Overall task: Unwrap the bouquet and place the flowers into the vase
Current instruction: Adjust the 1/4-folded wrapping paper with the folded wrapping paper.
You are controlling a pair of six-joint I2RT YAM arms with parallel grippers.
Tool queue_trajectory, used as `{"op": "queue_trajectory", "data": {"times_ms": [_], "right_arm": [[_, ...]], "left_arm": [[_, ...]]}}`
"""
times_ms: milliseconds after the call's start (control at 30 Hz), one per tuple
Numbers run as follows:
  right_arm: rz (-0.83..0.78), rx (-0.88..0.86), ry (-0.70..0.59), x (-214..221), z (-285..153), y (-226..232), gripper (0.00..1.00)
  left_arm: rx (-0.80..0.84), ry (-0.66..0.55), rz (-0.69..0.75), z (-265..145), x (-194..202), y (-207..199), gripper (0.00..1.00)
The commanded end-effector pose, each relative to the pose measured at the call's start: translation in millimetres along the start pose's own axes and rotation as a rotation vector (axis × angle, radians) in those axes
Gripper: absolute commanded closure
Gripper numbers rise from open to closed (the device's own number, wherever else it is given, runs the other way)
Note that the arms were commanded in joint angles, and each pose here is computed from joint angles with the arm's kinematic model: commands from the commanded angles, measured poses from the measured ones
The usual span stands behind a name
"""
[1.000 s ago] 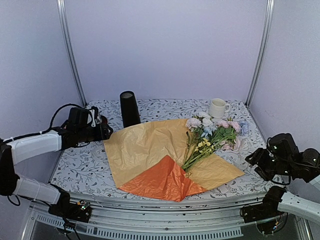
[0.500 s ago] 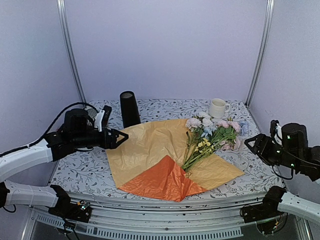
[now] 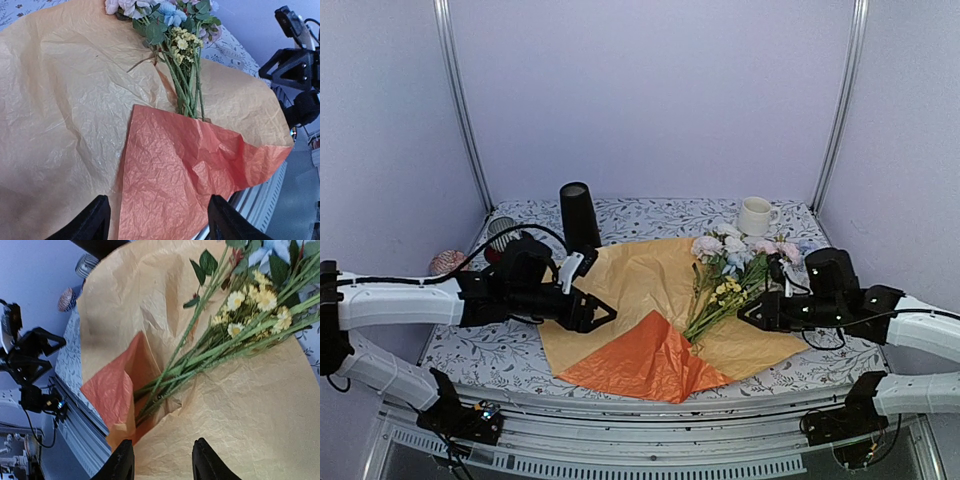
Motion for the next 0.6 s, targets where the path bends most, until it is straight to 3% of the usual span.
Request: {"op": "queue_trajectory", "data": {"times_ms": [0,100,167,367,567], "right_arm": [[-0.030,-0.162,0.038,7.2,26.9,8.7,0.64],[-0.009,-0.178,0.084,20.6,44.1,1.3,0.83],[-0.002,-0.182,0.132,34.2,53.6,-2.5,0.90],[0.031,-0.114,0.240,77.3,68.3,-28.0,0.92],[0.107,-0.053,0.251,98.5,66.9,-49.7,0.92]], "left_arm": [[-0.029,-0.020,0.026,22.0,-18.6,-6.1,0.31],[-0.077,0.002,0.006,42.7,-23.4,1.0,0.32],[-0.133,0.005,-0.001,56.2,-27.5,8.8,0.32],[-0.233,0.022,-0.011,94.9,-45.5,28.6,0.33],[-0.235,0.050,-0.082,126.3,-52.9,57.8,0.34]]}}
Point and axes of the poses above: each gripper's point midway between its finger pads, its own z axis out along the fingers, its own y axis along the line the jaws close on, x = y × z, the point moved 6 cm from there along -z, back along the fingers, and after that the axes turned 2 degrees about -z, right-handed, at the moved point
